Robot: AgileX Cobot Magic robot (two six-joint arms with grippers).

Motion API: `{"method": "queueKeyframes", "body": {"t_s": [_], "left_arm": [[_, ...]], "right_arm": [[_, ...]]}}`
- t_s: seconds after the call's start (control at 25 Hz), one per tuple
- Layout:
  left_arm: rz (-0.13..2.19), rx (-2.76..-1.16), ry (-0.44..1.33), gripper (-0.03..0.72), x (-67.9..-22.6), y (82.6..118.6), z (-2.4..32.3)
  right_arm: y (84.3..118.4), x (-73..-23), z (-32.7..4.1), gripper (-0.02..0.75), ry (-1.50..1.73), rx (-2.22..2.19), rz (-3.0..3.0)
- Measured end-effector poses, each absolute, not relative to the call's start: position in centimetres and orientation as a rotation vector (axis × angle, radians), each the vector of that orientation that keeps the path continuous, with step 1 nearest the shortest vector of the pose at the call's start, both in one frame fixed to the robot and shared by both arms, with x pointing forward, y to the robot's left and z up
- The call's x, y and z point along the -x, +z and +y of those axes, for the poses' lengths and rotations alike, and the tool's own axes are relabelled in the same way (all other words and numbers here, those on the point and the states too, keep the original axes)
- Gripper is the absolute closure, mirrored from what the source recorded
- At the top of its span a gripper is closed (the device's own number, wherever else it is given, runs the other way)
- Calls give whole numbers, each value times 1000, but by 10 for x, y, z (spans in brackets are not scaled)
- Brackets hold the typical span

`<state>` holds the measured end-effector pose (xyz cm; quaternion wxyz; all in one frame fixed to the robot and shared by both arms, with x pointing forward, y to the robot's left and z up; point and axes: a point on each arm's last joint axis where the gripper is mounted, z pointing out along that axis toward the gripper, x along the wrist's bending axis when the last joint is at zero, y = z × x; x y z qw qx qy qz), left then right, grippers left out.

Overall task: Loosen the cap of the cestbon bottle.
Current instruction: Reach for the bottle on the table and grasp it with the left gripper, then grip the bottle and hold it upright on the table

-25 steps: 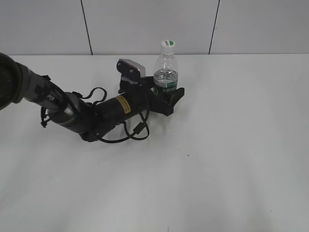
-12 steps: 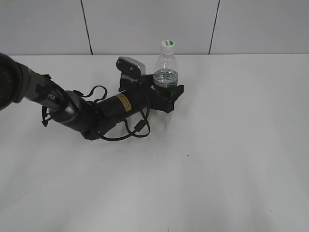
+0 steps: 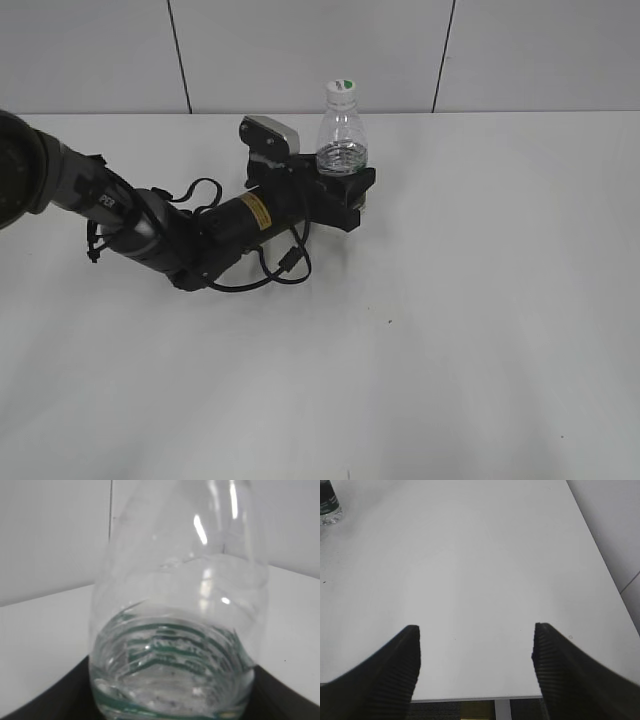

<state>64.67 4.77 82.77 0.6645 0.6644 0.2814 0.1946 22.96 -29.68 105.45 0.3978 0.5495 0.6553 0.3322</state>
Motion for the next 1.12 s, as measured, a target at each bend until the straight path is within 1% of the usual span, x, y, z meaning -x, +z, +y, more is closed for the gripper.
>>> {"method": "queueKeyframes", "body": {"t_s": [0.04, 0.52, 0.76, 0.96, 1.12], "left_arm": [[633, -1496, 439, 279, -647, 828, 48], [618, -1509, 433, 279, -646, 827, 47], [476, -1594, 389, 279, -636, 830, 41], [438, -1625, 379, 279, -623, 849, 45], [407, -1559, 363, 279, -611, 866, 57]], "right_arm": [[1055, -230, -297, 202, 841, -1391, 1659], [1055, -230, -297, 202, 841, -1391, 1659], [1055, -230, -297, 202, 841, -1391, 1659], [1055, -230, -297, 202, 841, -1391, 1659], [1055, -230, -297, 202, 841, -1391, 1659]]}}
